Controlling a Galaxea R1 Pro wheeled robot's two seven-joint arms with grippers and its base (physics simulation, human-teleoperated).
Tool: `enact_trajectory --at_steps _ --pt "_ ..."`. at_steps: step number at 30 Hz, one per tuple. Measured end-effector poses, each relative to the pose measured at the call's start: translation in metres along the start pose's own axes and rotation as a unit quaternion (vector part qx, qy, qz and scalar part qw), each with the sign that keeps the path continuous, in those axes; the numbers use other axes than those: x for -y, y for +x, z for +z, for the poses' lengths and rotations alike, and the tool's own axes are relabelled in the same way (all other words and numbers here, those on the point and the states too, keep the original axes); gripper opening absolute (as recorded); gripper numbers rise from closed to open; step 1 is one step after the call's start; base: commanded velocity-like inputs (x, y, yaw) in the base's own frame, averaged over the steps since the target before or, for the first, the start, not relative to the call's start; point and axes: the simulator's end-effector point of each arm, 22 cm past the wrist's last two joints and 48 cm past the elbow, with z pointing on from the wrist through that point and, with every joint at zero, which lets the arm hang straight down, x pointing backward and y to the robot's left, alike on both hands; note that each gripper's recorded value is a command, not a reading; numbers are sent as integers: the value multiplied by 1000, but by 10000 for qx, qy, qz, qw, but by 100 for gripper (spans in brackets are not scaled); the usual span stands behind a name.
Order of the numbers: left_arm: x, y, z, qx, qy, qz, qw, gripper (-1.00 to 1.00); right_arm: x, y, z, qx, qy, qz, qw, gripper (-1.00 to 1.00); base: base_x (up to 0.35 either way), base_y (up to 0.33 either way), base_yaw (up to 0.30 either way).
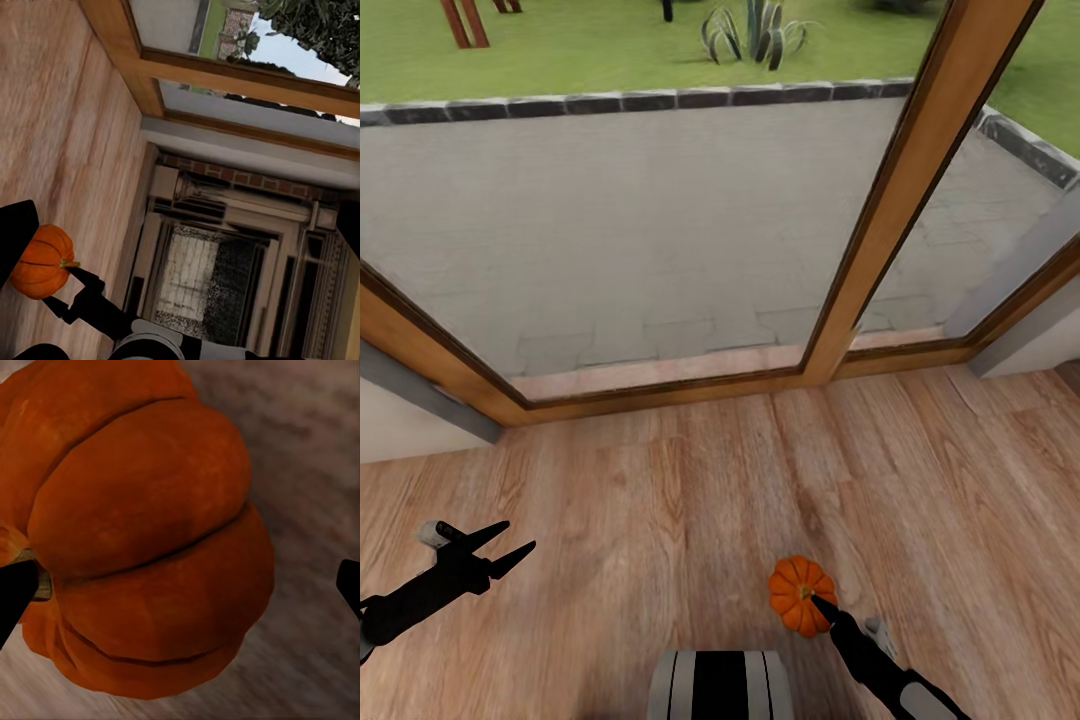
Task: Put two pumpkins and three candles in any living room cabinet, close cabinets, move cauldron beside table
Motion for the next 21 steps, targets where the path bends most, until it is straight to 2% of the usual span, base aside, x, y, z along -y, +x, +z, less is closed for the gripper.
enact_trajectory --at_steps 21 --pt "0 0 0 1 0 0 10000 100 -3 -1 0 13 -70 14 10000 100 27 15 0"
